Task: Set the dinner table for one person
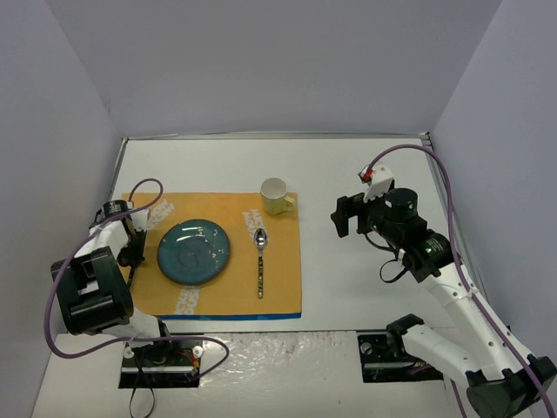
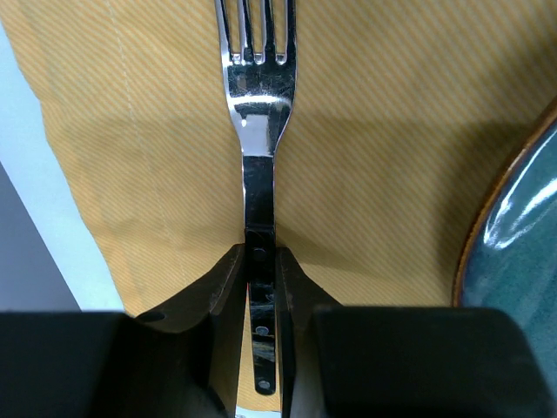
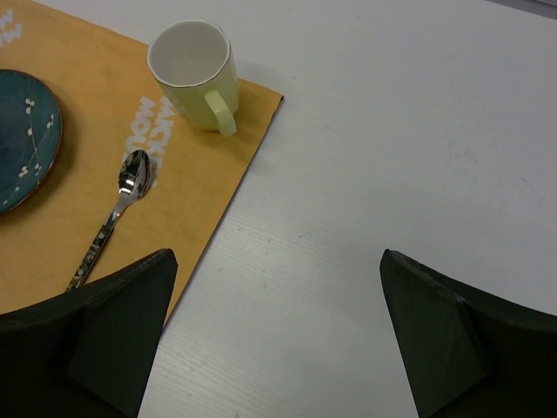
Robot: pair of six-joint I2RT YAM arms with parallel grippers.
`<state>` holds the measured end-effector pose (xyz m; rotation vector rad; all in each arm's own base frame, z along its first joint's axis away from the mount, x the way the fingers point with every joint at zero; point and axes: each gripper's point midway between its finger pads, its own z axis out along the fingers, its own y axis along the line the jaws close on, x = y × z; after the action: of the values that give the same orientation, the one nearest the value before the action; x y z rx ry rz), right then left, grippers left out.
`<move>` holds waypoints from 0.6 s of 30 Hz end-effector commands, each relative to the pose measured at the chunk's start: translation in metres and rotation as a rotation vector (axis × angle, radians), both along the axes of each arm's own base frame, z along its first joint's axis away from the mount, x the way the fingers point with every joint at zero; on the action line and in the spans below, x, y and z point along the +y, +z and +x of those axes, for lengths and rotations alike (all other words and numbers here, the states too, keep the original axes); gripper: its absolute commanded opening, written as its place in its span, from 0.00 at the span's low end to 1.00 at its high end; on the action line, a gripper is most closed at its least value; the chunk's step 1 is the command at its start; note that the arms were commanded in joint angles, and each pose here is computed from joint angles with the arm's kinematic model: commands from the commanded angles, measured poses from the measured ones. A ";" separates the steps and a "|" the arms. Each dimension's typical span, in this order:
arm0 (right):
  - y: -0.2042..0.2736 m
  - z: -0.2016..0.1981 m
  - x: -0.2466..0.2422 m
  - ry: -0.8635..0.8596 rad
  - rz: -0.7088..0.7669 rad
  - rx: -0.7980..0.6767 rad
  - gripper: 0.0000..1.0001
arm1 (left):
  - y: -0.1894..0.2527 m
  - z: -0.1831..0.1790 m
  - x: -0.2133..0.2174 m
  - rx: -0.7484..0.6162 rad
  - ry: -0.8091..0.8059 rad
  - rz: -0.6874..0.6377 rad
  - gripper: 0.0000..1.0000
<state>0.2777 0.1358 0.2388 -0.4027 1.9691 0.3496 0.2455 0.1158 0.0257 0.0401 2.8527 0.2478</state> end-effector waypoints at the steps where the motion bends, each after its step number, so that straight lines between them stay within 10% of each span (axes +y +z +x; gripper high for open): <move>1: 0.013 0.007 0.000 -0.011 0.003 -0.059 1.00 | 0.007 0.005 0.013 0.016 -0.001 0.047 0.04; 18: 0.011 0.007 0.000 -0.010 -0.001 -0.050 1.00 | -0.002 0.004 0.019 0.062 0.032 0.028 0.09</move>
<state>0.2779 0.1353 0.2384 -0.4021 1.9705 0.3460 0.2482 0.1260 0.0197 0.0208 2.9164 0.2667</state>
